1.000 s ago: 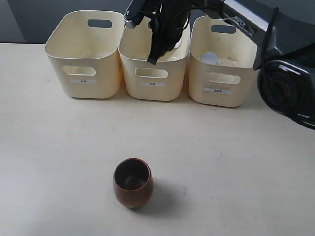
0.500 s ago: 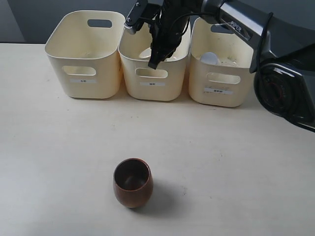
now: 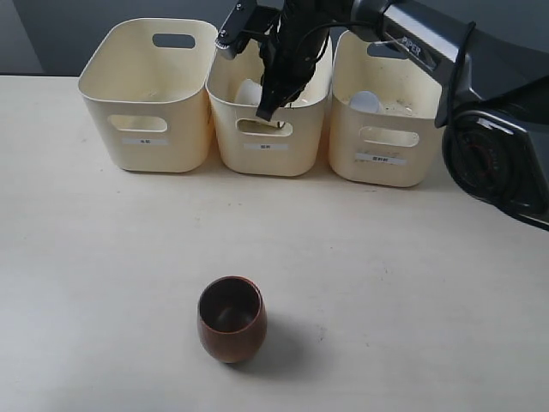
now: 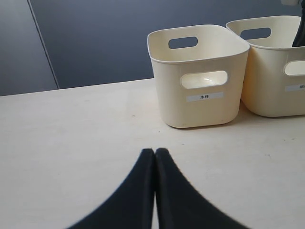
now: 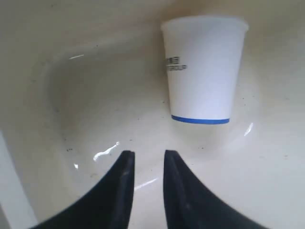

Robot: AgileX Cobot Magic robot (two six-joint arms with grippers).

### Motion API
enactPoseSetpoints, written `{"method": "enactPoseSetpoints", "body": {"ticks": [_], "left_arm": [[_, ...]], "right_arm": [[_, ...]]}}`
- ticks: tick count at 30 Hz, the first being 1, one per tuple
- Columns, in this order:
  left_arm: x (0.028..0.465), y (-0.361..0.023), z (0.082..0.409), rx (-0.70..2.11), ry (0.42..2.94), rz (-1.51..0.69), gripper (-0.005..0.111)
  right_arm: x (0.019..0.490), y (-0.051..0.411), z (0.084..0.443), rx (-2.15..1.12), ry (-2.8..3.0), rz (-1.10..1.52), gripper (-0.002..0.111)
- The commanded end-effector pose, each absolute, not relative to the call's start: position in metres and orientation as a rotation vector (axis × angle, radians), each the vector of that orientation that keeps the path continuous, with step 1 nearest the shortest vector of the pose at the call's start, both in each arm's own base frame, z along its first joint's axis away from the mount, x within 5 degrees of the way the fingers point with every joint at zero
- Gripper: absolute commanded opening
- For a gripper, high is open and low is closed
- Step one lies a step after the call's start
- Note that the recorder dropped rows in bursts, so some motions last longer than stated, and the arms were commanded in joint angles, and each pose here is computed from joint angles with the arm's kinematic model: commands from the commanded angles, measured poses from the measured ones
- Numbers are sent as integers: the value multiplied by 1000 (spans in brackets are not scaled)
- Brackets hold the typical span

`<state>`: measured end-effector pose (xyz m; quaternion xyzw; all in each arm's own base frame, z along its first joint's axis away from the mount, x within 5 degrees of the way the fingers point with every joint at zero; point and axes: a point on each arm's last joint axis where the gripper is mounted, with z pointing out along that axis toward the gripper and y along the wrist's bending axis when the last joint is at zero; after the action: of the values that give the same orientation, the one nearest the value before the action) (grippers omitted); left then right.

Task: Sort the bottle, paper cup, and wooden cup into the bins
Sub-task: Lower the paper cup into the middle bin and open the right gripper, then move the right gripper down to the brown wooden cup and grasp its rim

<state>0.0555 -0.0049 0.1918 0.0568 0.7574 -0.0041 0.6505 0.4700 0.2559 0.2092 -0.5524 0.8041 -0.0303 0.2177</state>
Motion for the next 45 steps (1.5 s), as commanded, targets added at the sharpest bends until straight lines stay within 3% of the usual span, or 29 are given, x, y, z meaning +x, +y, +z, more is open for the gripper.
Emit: {"method": "enactPoseSetpoints", "body": {"ticks": [1,21,28,35,45], "left_arm": [[55,-5,192,131,1716,-12,0],[55,-5,192,131,1716,-12,0],[55,-5,192,131,1716,-12,0],[55,-5,192,131,1716,-12,0],[55,-5,192,131,1716,-12,0]], "right_arm": [[470,256,213,-1529,2216,-82,23],[464,258,227,-1524,2246,-5,23],[458,254,270,-1448,2182,-9,23],[434,256,326,-1349,2108,154,23],[380,282,354,-1472,2046,129,23]]}}
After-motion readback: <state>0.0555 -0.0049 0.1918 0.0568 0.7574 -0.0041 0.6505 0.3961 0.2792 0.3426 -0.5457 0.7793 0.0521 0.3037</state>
